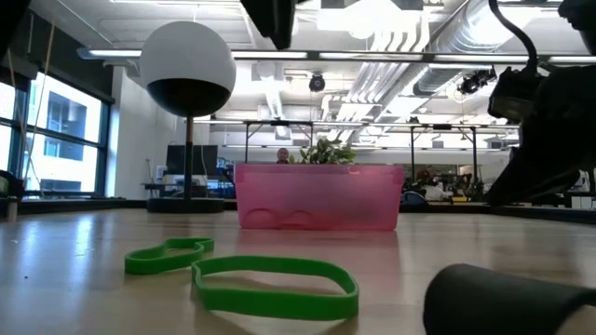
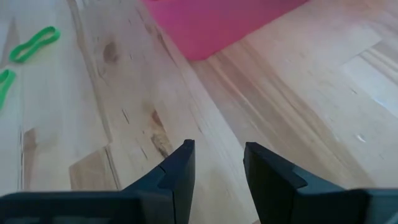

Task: Pick and place rubber bands into bin
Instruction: Put the green rubber band into the red bin

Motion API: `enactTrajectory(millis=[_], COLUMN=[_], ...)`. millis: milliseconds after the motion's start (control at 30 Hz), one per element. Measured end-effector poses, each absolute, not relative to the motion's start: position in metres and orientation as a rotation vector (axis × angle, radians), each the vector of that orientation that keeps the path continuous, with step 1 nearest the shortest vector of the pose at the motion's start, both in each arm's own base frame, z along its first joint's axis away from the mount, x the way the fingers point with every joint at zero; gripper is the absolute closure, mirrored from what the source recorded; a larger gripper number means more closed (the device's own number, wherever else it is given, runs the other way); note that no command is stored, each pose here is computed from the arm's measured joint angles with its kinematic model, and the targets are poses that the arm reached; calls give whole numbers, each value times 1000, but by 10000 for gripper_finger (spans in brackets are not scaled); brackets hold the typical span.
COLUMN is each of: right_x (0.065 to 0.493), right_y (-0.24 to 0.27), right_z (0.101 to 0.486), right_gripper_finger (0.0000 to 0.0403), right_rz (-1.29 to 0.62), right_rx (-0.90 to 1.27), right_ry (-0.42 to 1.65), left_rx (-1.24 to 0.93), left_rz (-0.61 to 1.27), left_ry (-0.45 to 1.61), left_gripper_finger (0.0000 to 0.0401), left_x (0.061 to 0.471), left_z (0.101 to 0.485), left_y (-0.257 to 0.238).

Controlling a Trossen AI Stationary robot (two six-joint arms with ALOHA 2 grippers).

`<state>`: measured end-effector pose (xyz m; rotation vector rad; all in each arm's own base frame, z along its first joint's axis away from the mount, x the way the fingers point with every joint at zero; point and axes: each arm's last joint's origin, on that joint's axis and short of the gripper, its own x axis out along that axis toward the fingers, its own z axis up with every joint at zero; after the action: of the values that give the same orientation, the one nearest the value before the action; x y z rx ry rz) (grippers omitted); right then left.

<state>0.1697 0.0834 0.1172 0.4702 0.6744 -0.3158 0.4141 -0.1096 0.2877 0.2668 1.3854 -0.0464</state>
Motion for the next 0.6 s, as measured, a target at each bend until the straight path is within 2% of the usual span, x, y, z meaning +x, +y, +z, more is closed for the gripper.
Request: enactTrajectory(millis=[367,600], right_x=[170,169], right_y=[84,88], right_z=[118,118], right_gripper_finger=[274,274], right_rz=[-340,-311], right_rx=[573,566], right_ry=[661,662], left_rx=[306,458], left_rz=[-14,-79], left_ry=[1393,1495], left_gripper_finger=[284,284], left_x=[407,413], left_z=[268,230], left_y=[-161,-173])
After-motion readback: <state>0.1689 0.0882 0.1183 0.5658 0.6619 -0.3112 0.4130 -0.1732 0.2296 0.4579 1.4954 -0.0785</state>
